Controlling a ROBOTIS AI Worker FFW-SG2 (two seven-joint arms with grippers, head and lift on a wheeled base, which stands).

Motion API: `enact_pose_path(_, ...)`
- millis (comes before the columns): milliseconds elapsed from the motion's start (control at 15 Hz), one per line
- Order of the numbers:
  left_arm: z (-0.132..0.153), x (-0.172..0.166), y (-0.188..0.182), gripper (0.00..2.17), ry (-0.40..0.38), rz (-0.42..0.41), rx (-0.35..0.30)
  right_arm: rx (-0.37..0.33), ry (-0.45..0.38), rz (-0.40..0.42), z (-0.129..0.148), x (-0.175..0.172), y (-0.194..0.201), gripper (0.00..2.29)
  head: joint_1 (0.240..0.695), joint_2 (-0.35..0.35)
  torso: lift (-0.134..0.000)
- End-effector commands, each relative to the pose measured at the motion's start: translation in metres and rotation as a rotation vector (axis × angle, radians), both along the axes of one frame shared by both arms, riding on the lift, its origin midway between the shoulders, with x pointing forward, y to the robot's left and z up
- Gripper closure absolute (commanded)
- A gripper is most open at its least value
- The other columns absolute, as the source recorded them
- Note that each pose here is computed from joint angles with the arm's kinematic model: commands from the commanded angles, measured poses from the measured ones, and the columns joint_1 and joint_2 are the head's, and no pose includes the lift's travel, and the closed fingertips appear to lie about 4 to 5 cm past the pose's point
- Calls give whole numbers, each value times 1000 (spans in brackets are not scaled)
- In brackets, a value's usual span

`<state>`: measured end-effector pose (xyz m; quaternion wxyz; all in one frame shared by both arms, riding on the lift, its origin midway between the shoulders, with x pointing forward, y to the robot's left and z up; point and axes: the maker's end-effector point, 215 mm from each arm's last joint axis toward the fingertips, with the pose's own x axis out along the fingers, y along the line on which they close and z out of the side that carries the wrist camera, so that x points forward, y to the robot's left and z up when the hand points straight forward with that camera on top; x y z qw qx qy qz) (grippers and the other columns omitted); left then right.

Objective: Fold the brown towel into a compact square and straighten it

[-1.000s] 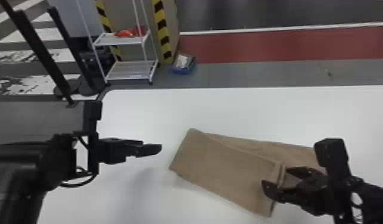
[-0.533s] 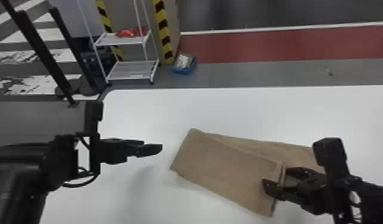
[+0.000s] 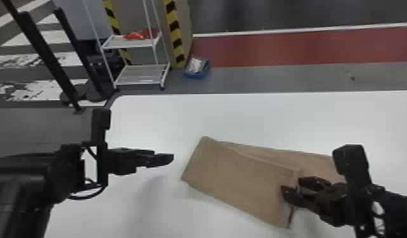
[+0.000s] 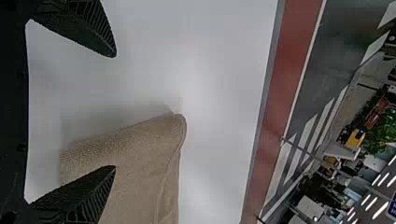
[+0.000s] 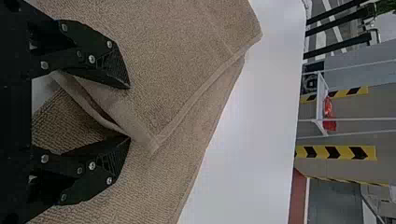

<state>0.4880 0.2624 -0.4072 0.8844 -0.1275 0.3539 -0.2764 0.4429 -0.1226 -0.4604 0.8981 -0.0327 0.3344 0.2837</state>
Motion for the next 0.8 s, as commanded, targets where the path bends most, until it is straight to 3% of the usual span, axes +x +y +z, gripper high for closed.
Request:
enact_pose_path(0,-1,0,0,22,2,1,0,-1,1,0,-1,0,0,653,695,167,-124)
enact_pose_path(67,-1,0,0,22,3,1,-1,-1,-1,0,0,0,0,653,695,166,-124)
enact_pose_path(200,-1,0,0,22,3,0,-3,-1,-19,4,4,3,1,917,695,166,-124)
enact_pose_path(467,-2,-1,0,36,4,-1,-4,9,-53,16,15,5,5,917,695,167,-124)
enact_pose_path(733,-1,-1,0,36,3,0,-8,38,-129,34,49,12,14,917,695,174,-124)
